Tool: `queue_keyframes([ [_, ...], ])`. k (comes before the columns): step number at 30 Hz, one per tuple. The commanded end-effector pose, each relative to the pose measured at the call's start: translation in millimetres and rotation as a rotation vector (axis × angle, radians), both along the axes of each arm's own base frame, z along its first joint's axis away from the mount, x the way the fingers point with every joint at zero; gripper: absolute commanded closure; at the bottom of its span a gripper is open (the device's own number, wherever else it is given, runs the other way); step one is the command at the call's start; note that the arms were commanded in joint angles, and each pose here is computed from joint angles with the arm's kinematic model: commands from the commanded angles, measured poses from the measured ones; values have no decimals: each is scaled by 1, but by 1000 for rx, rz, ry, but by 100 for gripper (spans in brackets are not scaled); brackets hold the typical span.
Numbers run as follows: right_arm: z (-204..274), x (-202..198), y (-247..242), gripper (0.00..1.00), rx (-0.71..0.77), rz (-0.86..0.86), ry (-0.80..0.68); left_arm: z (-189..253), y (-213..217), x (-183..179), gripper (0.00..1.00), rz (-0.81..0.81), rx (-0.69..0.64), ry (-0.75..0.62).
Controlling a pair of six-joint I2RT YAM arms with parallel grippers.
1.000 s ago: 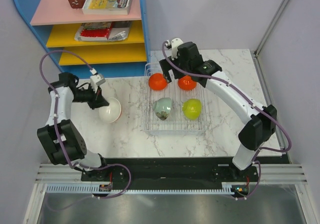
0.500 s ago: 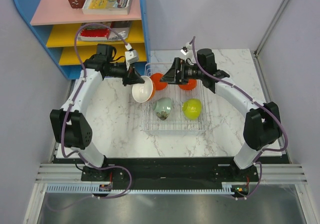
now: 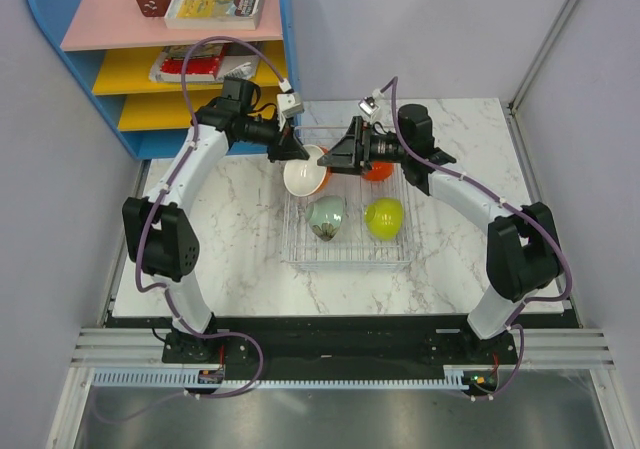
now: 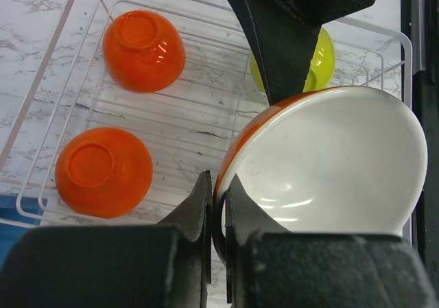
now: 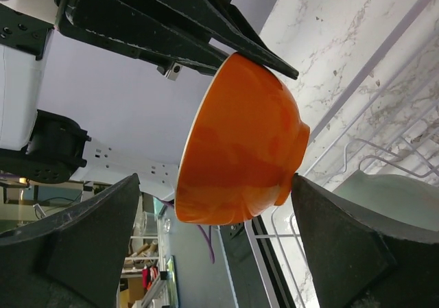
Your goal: Load the bowls into the dish rack
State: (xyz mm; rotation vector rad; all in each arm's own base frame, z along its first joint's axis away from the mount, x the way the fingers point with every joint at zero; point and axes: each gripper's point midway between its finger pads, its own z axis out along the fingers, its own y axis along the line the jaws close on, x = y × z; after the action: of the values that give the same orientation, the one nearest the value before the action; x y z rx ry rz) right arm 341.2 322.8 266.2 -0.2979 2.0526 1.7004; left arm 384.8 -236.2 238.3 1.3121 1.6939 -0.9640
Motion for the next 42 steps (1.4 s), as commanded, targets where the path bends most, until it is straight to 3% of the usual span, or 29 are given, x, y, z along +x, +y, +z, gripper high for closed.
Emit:
queue_keyframes([
  [1,6,0,3,2,37,25,-35,24,-10,7,98,-2,-38,-40],
  [12,-8,2,4,2,25,33,-9,30,-14,6,98,-2,-37,-62],
  [19,3,-6,3,15,59,60,-23,29,-15,7,98,1,-32,-69],
  [24,2,-9,2,13,57,64,-19,27,-15,8,98,5,-29,-68],
  [27,3,-11,2,17,65,76,-25,29,-14,10,98,10,-29,-78],
  [33,17,-19,3,38,146,102,-18,29,-16,10,98,8,-36,-71],
  [38,17,-20,4,78,162,100,-13,28,-19,7,98,-2,-39,-61],
  [39,16,-20,3,90,161,98,-11,27,-20,7,98,-2,-38,-59],
  [41,16,-19,3,100,160,88,-17,26,-19,7,98,1,-35,-55],
  [42,18,-19,3,100,160,87,-22,26,-20,7,98,0,-36,-54],
])
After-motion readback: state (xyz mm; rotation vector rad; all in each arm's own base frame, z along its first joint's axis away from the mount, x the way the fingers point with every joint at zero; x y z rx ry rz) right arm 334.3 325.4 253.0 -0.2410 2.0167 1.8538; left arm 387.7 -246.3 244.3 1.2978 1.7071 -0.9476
